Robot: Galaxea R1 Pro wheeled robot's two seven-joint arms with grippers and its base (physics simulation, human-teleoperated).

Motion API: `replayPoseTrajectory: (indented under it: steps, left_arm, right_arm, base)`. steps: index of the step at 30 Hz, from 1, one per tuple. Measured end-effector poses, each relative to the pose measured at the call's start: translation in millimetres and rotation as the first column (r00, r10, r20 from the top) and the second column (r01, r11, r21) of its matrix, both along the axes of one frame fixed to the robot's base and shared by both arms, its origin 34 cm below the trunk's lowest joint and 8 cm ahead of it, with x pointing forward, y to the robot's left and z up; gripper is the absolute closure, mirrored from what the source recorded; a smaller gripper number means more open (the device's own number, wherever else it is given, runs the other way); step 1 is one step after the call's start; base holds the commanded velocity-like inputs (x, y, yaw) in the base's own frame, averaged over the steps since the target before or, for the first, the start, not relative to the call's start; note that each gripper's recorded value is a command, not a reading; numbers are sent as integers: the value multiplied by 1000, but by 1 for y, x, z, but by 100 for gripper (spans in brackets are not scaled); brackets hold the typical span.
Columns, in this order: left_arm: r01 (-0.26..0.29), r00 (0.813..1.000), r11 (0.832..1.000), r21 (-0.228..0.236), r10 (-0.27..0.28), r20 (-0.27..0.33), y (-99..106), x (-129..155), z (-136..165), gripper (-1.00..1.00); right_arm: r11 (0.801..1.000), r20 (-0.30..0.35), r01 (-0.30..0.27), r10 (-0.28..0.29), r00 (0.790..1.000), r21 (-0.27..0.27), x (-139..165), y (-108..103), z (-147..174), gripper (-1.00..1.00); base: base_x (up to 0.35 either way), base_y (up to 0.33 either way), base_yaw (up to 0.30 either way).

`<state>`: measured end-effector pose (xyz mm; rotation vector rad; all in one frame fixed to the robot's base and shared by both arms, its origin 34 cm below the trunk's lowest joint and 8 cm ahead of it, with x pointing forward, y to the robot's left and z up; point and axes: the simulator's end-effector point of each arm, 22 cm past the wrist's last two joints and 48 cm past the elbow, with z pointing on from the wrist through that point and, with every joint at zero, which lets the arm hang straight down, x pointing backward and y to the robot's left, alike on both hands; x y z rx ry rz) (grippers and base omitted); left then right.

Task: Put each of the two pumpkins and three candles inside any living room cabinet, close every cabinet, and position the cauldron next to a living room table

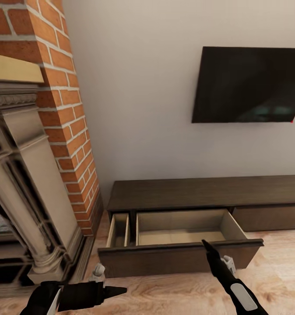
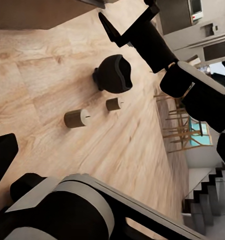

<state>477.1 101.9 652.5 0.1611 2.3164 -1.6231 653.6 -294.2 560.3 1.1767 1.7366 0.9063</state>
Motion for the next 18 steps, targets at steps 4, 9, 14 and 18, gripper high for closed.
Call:
replayPoseTrajectory:
  steps: [4,9,14,18]
  left_arm:
    - [0,1000,1000,-2,0,-1,0,1,8,-100]
    - [1,1000,1000,-2,-1,-2,0,2,18,-100]
    - [1,1000,1000,-1,-1,-4,0,3,27,-100]
    - [0,1000,1000,-1,0,-5,0,4,34,-100]
  right_arm:
    - [1000,0,-1,1,1000,-1,1,0,8,-100]
    - [1000,4,5,-5,1000,5,2,-1,18,-100]
    - [1000,8,17,-17,1000,14,3,-3,29,-100]
    - [1000,8,21,-21,1000,17,4,-3,36,-100]
  base:
    - [-93,69,0]
    - [-27,20,0]
    - [-92,22,0]
    - [-226,83,0]
